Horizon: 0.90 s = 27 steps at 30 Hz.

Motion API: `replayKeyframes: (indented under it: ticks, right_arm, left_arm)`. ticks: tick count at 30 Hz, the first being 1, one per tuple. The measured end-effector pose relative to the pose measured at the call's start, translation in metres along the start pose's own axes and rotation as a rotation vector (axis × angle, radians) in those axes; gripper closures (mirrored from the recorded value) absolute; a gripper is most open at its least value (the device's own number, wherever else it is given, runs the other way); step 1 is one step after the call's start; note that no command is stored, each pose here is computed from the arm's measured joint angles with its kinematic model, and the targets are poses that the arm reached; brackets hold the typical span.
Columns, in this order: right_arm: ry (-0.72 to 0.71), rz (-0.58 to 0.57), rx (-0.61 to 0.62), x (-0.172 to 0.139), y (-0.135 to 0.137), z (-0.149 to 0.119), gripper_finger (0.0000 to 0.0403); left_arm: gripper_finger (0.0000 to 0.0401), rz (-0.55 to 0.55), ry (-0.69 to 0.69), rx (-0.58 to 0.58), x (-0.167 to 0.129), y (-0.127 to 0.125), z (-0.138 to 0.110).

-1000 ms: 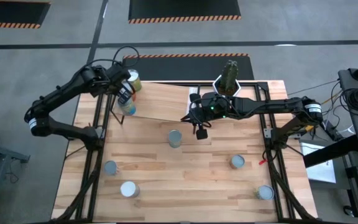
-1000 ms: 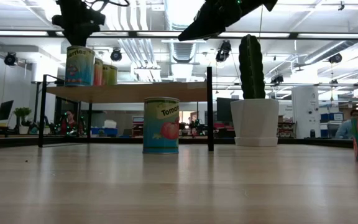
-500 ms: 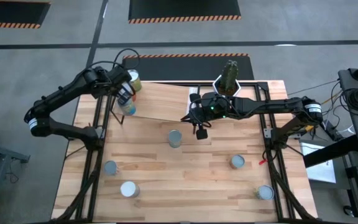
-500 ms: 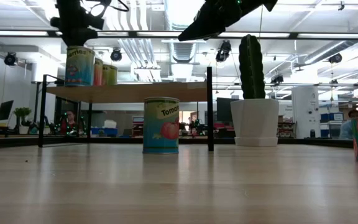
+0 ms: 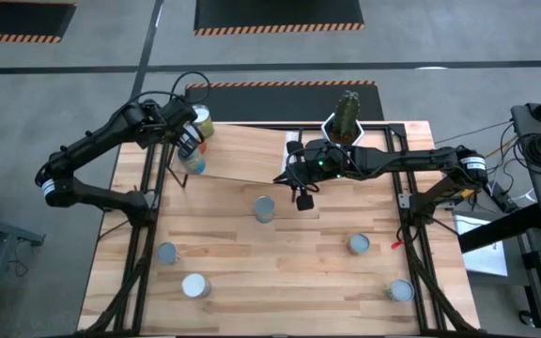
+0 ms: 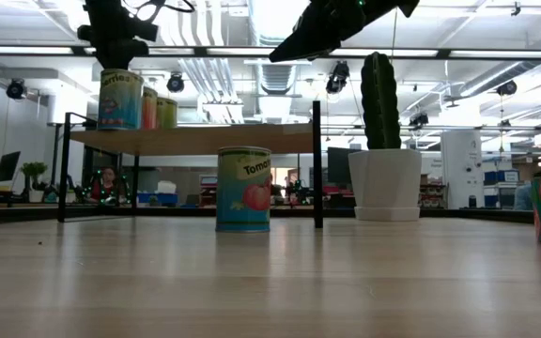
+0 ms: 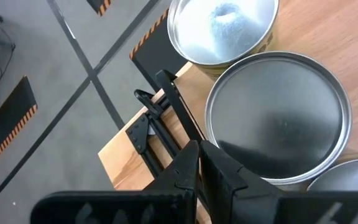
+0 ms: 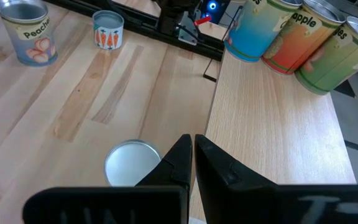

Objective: Pick and place cans onto a shelf
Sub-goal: Adjust the canned pineapple on the shelf

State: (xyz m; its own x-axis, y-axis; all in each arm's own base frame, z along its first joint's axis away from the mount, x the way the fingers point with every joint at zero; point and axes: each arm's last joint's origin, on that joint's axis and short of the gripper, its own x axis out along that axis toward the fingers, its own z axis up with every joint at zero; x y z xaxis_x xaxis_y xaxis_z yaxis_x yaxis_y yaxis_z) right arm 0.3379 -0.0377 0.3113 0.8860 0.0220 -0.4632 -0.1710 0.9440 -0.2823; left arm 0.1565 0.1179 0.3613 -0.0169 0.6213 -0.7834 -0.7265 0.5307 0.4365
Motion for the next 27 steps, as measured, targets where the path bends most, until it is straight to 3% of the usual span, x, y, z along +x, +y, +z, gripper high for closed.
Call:
replayKeyframes:
  ticks: [27]
  right_arm:
    - [0.0, 0.0, 0.003, 0.0, 0.0001, -0.0001, 0.0394]
  left_arm:
    - [0.0401, -0.009, -0.051, -0.008, -0.0063, 0.0041, 0.0002]
